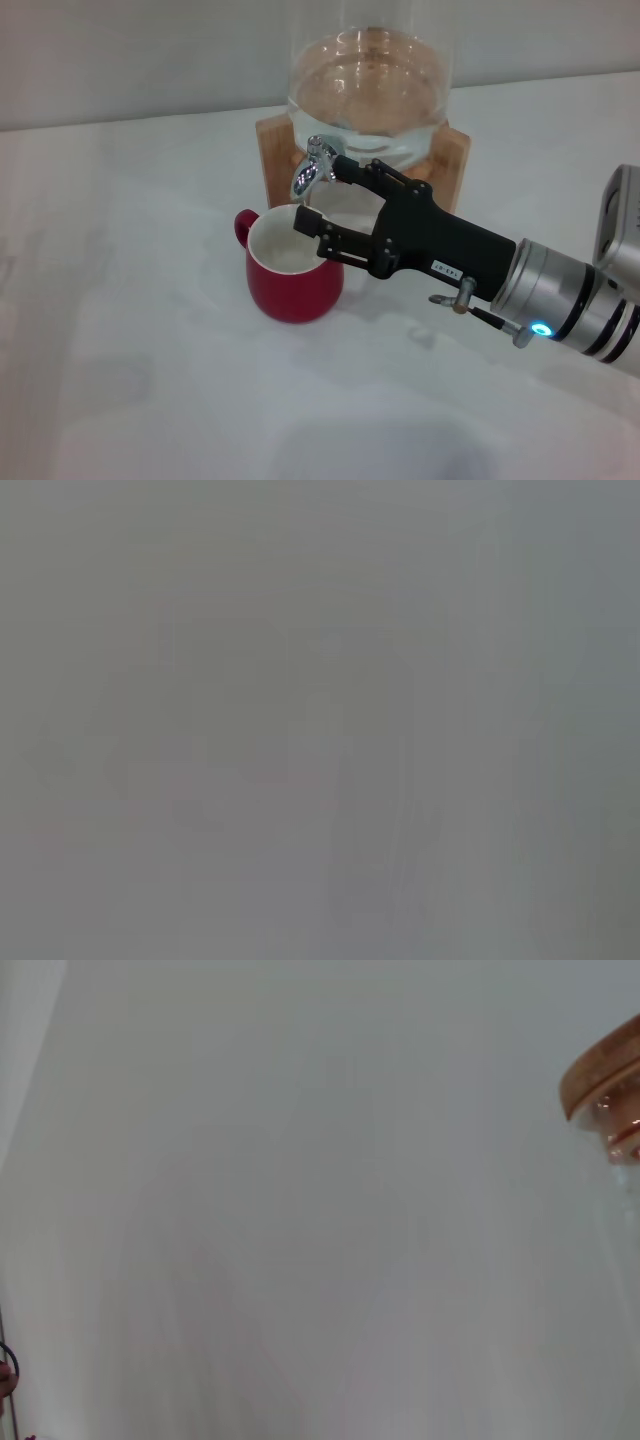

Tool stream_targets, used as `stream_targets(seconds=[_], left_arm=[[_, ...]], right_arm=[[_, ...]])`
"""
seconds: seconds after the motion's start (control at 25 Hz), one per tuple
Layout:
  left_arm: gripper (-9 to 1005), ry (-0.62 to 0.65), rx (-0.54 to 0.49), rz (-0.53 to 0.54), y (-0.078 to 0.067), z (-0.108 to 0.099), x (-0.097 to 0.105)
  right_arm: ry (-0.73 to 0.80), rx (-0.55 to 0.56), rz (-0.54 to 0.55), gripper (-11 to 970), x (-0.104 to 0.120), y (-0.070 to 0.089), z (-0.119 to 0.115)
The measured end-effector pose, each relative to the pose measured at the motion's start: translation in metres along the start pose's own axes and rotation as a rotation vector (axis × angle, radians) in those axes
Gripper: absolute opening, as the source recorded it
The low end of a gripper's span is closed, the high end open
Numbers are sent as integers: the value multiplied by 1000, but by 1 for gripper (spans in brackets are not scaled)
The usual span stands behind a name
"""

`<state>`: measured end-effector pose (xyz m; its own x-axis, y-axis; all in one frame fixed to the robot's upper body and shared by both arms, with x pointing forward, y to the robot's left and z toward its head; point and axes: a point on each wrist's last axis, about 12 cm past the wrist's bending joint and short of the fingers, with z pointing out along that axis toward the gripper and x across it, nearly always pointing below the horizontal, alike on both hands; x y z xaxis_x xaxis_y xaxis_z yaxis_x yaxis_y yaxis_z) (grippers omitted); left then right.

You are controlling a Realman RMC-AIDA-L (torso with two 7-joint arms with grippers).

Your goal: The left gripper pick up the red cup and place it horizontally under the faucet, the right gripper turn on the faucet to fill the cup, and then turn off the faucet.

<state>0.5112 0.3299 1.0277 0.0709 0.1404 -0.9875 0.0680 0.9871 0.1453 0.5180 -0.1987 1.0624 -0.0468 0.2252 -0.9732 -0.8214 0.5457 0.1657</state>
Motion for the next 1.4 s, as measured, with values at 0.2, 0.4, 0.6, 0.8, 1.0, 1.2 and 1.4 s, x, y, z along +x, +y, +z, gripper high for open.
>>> stream_targets(seconds=[0.2, 0.4, 0.6, 0.8, 1.0, 1.2, 1.4], left_arm=[[890, -2, 1, 0, 0, 0, 0], [890, -2, -1, 0, 0, 1, 0], [890, -3, -2, -1, 0, 1, -1], [890, -3, -3, 0, 1, 1, -1], [890, -3, -3, 0, 1, 1, -1], [890, -1, -3, 1, 1, 1, 0], [890, -1, -3, 14, 1, 0, 0]], right_arm=[[-3, -12, 1, 868, 0, 2, 2], [-1, -23, 3, 868, 0, 4, 4], [-1, -30, 8, 868, -1, 4, 5], [-5, -35, 7, 868, -2, 5, 7], [-18, -36, 5, 868, -5, 5, 7], [-30, -23, 2, 868, -7, 2, 2], [-57, -25, 4, 868, -8, 4, -5]])
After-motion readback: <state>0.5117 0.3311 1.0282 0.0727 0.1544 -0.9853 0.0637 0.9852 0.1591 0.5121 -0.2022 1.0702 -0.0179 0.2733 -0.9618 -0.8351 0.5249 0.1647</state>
